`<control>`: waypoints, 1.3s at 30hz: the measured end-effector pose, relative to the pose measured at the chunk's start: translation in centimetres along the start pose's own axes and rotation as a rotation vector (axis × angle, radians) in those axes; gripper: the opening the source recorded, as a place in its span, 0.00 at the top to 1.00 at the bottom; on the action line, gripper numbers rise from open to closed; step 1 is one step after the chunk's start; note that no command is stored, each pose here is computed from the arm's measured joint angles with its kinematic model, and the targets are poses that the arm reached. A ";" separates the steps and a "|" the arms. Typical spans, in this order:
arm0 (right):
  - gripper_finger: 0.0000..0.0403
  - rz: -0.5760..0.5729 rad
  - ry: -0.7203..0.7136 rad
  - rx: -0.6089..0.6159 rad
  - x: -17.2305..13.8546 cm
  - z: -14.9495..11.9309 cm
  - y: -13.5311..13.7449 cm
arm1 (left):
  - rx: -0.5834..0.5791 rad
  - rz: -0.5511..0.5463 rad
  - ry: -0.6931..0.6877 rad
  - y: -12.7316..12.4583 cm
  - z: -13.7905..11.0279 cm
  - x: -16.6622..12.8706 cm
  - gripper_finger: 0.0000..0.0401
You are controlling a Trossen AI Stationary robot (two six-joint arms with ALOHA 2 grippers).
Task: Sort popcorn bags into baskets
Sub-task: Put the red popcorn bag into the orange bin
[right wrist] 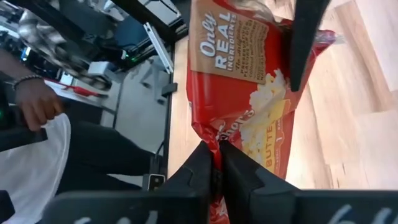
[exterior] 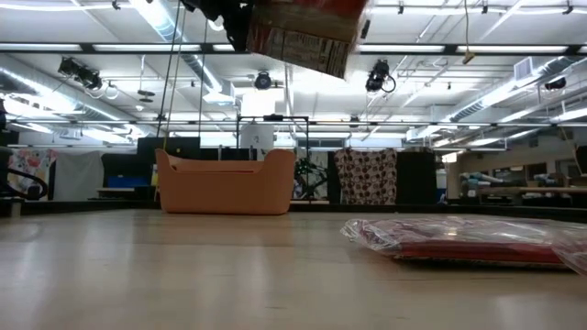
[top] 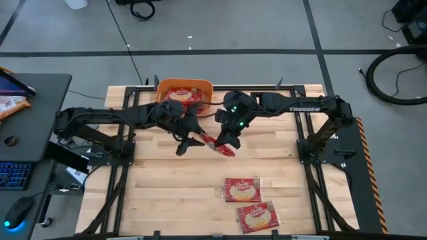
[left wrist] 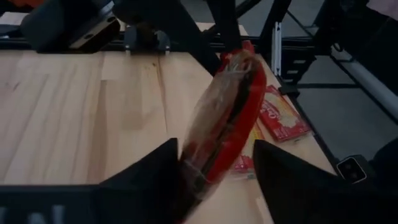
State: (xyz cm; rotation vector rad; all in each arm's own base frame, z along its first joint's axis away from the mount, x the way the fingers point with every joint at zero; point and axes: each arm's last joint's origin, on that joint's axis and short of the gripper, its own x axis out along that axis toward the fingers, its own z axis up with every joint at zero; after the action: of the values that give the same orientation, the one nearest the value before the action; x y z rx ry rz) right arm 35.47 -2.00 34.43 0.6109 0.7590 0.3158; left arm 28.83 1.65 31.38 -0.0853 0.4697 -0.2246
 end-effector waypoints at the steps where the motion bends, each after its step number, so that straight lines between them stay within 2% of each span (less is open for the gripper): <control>1: 0.93 0.004 0.001 0.005 -0.1 0.1 -0.2 | -0.003 0.005 -0.001 0.1 0.0 -0.1 0.52; 7: 0.91 0.085 0.004 0.000 -0.6 0.5 -0.6 | -0.045 0.019 -0.018 0.9 0.2 -0.8 0.76; 12: 0.90 0.096 -0.007 0.011 -1.0 0.8 -1.1 | -0.054 -0.001 -0.029 1.3 0.3 -1.4 0.93; 17: 0.84 0.099 -0.030 0.027 -2.0 1.2 -1.9 | -0.062 0.027 -0.048 1.8 0.5 -2.3 0.94; 23: 0.71 0.060 -0.113 0.042 -5.7 1.5 -2.0 | -0.071 0.086 -0.082 2.5 0.9 -4.4 0.92; 29: 0.63 -0.143 -0.246 0.001 -10.2 1.0 -1.4 | -0.098 0.164 -0.074 3.4 0.5 -7.1 0.92; 34: 0.62 -0.350 -0.321 -0.019 -13.1 -0.2 -0.5 | -0.177 0.408 -0.024 4.7 -0.3 -9.5 0.92; 39: 0.62 -0.451 -0.351 -0.051 -14.5 -0.9 0.2 | -0.344 0.669 0.089 5.7 -1.8 -10.9 0.92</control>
State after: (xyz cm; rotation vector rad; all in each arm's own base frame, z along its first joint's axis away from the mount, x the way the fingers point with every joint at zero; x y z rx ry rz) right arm 24.78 -8.34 41.90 0.4164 0.5279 -0.1843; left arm 19.70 9.66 33.79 -0.2481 0.5966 0.5133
